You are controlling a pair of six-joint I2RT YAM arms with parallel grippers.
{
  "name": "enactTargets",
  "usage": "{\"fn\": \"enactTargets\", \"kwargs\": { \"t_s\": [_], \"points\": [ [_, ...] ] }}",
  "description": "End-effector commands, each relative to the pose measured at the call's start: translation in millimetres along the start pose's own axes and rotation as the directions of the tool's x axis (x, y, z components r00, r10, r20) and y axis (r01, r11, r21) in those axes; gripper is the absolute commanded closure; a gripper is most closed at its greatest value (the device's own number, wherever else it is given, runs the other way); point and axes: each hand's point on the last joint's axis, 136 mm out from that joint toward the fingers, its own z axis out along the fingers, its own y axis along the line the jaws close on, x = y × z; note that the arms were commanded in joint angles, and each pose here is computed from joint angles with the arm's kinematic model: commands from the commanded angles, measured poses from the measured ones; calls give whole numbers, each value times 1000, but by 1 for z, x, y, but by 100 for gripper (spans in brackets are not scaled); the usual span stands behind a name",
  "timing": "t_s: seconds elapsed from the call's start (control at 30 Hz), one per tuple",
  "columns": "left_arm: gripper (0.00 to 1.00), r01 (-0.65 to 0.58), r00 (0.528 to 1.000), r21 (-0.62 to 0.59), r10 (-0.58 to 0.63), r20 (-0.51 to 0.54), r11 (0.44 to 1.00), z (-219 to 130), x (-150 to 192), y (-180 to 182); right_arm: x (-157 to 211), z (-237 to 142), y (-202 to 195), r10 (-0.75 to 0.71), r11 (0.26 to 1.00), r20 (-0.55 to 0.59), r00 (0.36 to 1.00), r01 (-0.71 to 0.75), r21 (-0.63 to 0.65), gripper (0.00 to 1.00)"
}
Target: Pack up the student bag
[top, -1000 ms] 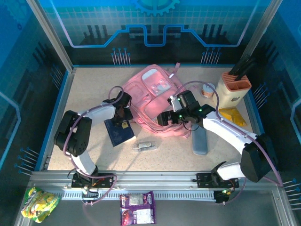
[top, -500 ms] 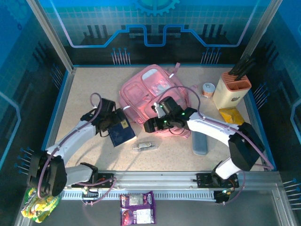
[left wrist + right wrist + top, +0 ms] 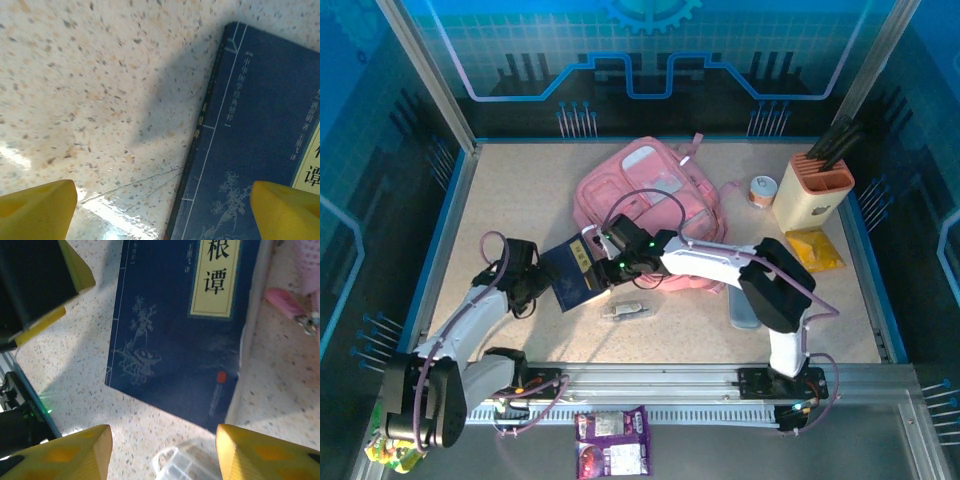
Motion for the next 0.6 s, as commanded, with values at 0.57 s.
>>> {"fn": "enactTargets", "kwargs": {
  "t_s": [0.57],
  "points": [
    [25,16,997,184,-1,-82,983,14,12,-33,10,46,-33,3,981,-86,996,14,196,35]
  ]
}}
